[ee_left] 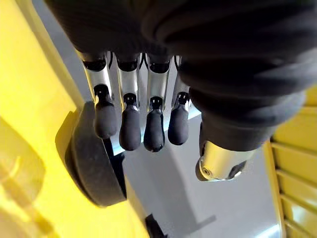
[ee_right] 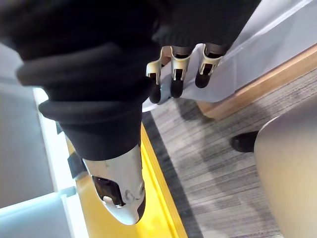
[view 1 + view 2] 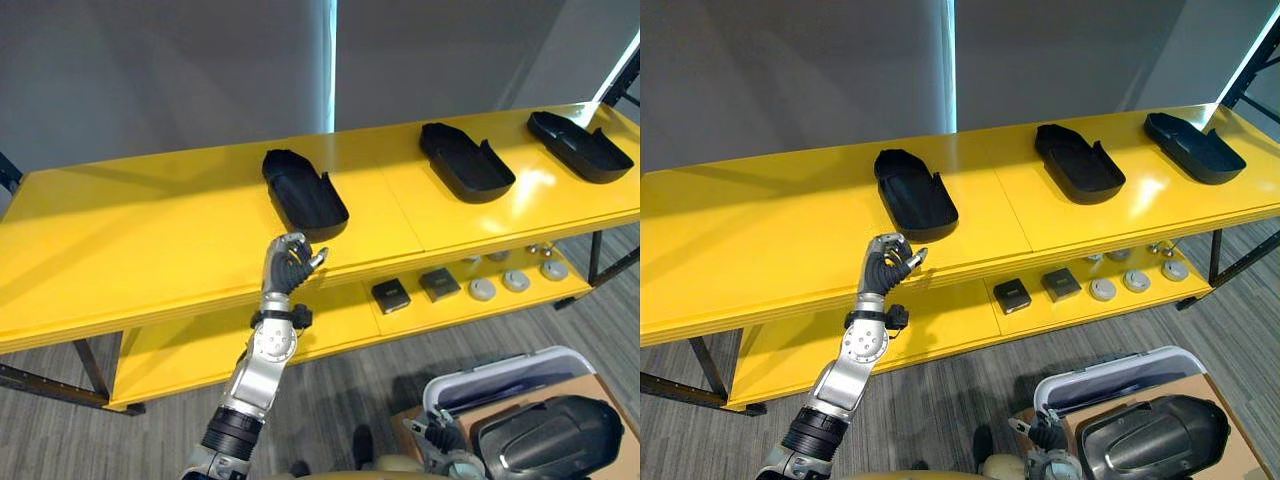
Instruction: Walk over and take plastic housings, then place them on the shelf
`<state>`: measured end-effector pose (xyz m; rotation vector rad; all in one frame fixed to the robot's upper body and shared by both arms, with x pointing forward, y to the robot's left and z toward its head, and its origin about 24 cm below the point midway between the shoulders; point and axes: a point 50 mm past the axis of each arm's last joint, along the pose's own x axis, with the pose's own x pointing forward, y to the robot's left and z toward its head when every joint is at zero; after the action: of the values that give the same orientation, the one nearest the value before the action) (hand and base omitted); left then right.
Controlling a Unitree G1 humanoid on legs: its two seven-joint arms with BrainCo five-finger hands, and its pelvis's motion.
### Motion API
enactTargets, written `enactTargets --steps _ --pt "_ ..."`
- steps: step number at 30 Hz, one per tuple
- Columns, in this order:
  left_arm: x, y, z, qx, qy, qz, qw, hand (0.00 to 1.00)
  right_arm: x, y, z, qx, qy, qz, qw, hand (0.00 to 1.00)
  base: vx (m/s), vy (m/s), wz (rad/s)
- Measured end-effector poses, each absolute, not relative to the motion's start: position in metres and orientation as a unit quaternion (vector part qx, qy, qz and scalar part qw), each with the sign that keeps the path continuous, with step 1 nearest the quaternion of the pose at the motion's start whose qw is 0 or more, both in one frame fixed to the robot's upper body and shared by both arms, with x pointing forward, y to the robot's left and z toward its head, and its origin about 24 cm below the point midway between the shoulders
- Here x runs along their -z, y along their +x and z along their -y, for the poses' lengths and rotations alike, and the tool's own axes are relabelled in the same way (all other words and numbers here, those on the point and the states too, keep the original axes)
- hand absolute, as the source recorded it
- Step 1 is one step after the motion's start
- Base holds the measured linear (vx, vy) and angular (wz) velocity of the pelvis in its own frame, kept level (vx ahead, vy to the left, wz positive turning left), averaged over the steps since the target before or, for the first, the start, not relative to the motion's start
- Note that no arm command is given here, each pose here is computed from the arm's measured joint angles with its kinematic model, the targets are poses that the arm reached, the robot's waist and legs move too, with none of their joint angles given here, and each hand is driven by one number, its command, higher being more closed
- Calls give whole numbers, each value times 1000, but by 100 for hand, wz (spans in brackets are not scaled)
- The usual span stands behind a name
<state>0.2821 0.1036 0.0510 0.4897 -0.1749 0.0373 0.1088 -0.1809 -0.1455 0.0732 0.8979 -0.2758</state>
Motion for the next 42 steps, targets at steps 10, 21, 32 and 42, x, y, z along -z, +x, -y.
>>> enactTargets --steps 10,21,32,42 --pt "-66 321 -107 -16 302 94 949 100 145 111 180 132 37 -430 892 0 33 28 -5" --pt "-80 341 -123 -41 332 90 938 100 143 116 180 131 37 -421 897 0 -48 -6 -5" --pt "-87 349 -140 -89 322 83 939 100 139 122 181 132 38 -407 903 0 -24 -2 -4" --pt "-126 329 -131 -102 281 184 936 100 138 123 181 135 37 -404 904 0 -5 5 5"
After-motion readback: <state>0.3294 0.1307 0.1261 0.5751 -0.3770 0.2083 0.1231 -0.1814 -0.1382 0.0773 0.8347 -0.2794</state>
